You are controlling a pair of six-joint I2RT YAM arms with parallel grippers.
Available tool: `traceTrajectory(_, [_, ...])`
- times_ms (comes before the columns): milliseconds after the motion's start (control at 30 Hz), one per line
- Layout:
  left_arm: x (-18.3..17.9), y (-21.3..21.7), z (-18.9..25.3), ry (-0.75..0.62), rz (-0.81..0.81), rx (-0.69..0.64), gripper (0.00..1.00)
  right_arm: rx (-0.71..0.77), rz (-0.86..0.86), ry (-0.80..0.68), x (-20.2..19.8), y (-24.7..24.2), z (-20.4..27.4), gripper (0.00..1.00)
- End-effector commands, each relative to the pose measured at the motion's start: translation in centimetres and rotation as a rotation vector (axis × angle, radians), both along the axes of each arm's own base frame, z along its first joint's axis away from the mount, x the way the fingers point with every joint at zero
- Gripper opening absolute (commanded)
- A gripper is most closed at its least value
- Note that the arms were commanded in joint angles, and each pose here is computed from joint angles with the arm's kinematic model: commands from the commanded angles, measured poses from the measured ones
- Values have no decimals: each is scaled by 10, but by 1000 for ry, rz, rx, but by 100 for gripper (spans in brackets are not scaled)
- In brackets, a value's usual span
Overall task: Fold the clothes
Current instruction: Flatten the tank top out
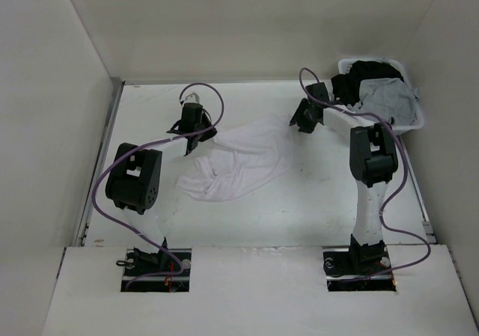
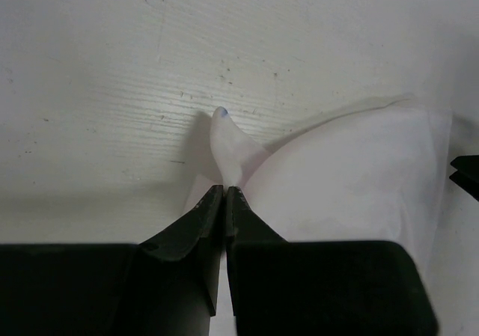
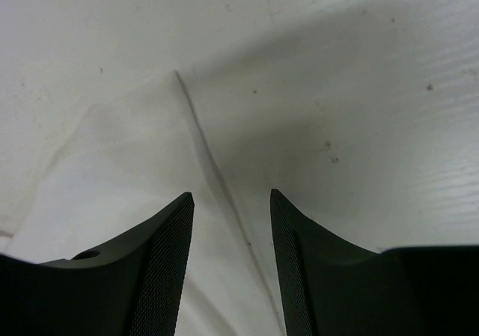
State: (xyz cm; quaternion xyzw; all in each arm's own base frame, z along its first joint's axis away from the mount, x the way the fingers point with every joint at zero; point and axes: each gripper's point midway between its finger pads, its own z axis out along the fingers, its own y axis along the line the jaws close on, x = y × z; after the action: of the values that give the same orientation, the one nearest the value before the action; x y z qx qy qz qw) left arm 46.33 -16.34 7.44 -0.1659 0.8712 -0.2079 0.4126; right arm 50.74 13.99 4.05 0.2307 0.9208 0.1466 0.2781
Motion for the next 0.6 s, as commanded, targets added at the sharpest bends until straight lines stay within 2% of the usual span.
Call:
traceTrajectory(0, [5, -9, 23, -70, -14, -38, 2, 56, 31, -62, 22, 24, 17, 48])
traceTrajectory(100, [3, -10, 25, -76, -19, -40, 2, 63, 7, -62, 28, 25, 12, 44])
traceTrajectory(200, [4, -13, 28, -81, -24, -42, 2, 75, -6, -73, 35, 27, 10, 36])
traceTrajectory(300, [5, -15, 29, -86, -25, -39, 2, 93, -23, -82, 43, 30, 8, 18])
traceTrajectory(333, [7, -15, 30, -89, -24, -37, 2, 100, -38, -99, 48, 31, 12, 9])
traceTrajectory(367, [10, -13, 32, -93, -16, -41, 2, 110, -45, -133, 53, 32, 19, 5])
traceTrajectory(467, [30, -4, 54, -136, 23, -64, 2, 155, -43, -300, 68, 38, 67, 2])
traceTrajectory(567, [64, 3, 117, -244, 53, -129, 2, 218, -24, -506, 78, 43, 158, 1])
